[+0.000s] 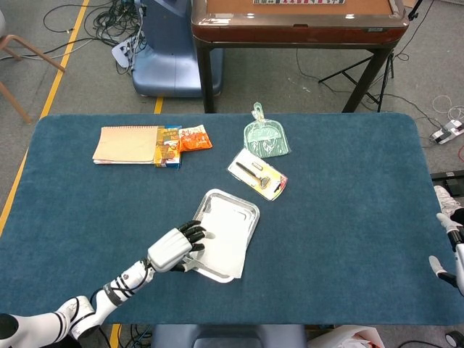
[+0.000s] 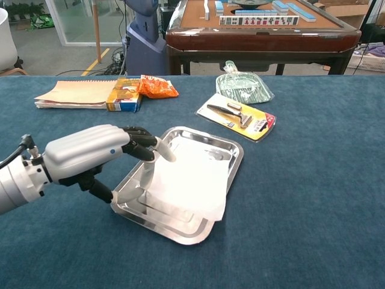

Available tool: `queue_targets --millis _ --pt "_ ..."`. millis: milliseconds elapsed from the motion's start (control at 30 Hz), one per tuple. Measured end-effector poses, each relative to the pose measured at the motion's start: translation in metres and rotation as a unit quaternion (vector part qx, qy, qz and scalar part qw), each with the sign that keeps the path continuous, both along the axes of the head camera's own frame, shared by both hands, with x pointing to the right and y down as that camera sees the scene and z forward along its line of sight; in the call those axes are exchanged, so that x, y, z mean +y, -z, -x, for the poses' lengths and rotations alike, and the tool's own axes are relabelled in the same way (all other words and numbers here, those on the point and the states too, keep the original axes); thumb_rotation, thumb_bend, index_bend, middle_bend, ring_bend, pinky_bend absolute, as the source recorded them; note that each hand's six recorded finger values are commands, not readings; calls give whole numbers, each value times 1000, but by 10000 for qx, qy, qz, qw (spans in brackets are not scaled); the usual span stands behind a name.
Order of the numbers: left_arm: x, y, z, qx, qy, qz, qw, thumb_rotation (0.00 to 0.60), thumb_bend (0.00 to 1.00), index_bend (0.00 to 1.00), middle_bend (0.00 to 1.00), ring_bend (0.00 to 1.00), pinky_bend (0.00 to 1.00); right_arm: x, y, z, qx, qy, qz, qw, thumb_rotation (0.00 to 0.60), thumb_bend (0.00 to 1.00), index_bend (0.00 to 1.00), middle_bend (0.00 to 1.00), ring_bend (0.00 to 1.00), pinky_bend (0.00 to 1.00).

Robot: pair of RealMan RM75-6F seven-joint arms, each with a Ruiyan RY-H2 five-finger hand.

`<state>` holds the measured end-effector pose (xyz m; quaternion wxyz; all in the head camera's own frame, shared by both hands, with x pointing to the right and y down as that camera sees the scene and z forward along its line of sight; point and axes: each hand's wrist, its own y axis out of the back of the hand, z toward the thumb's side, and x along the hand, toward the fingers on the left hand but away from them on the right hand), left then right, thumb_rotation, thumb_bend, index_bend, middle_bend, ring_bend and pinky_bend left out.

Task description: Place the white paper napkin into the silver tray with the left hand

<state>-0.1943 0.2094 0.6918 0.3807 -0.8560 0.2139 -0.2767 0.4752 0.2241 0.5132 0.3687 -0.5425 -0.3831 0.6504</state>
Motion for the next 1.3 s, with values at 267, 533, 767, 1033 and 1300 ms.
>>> queue_targets --millis 267,533,767,1033,1300 --pt "-12 -10 4 -325 23 -205 9993 600 374 610 255 200 108 0 0 -2 7 -19 1 10000 600 279 161 263 212 280" --pt "-16 -18 7 -504 112 -191 9985 600 369 606 255 199 105 0 -2 -3 7 -32 29 10000 600 279 161 263 212 280" --pt "-14 -20 5 -548 172 -87 9983 600 365 597 255 198 105 0 -2 -3 3 -34 27 10000 600 279 161 263 212 280" --pt "-18 -25 2 -652 233 -77 9976 600 364 584 255 194 104 2 -2 -6 0 -80 34 10000 600 278 161 263 212 280" --pt "-15 -23 3 -671 176 -61 9976 600 360 518 250 182 96 2 -4 -7 -23 -78 47 10000 600 279 161 263 212 280"
